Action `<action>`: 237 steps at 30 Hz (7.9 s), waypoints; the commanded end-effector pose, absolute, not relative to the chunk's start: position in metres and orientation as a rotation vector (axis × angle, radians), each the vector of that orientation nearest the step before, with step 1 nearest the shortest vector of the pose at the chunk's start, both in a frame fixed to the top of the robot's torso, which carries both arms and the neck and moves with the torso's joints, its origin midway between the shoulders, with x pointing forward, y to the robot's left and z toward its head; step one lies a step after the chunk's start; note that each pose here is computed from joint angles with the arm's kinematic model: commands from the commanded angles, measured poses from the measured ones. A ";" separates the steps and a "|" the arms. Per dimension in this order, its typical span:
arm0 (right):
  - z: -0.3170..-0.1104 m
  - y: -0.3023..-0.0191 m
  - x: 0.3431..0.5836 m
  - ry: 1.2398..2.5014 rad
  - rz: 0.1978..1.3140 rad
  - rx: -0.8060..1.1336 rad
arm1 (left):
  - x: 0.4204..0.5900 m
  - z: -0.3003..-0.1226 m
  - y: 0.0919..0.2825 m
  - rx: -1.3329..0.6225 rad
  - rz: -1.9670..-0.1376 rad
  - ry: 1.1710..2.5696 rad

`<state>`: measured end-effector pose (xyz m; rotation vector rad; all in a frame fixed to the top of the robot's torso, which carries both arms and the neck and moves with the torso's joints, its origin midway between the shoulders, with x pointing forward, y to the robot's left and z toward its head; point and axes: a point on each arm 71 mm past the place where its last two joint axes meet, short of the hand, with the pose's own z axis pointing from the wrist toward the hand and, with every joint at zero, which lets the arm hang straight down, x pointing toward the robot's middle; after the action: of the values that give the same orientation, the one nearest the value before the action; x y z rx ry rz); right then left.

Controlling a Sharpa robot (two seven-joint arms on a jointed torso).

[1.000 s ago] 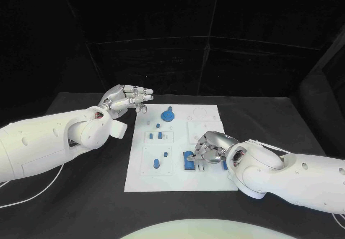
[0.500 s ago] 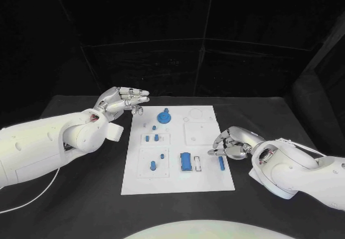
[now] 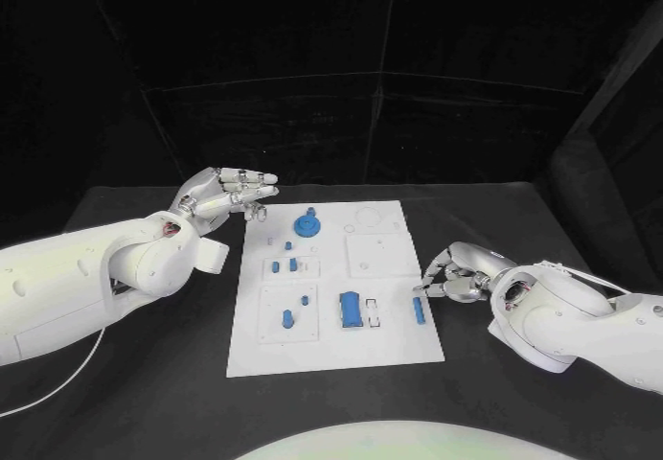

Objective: Assemble the parts on the task board

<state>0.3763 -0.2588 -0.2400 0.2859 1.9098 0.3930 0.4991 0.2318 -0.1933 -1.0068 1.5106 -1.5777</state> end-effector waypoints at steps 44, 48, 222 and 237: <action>-0.269 -0.231 0.374 2.029 0.263 0.052 | 0.498 -0.194 0.232 -1.008 -1.591 1.512; -0.269 -0.230 0.373 2.029 0.275 0.074 | 0.498 -0.195 0.233 -1.009 -1.589 1.512; -0.229 -0.234 0.525 1.441 1.285 0.883 | 0.531 -0.215 0.248 -1.160 -1.494 1.354; -0.234 -0.222 0.542 1.416 1.218 0.884 | 0.539 -0.228 0.239 -1.169 -1.419 1.351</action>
<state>0.5434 -0.2236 -0.2360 0.8709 1.4359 1.2228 0.5398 0.2414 -0.2297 -1.1798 1.3571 -1.4315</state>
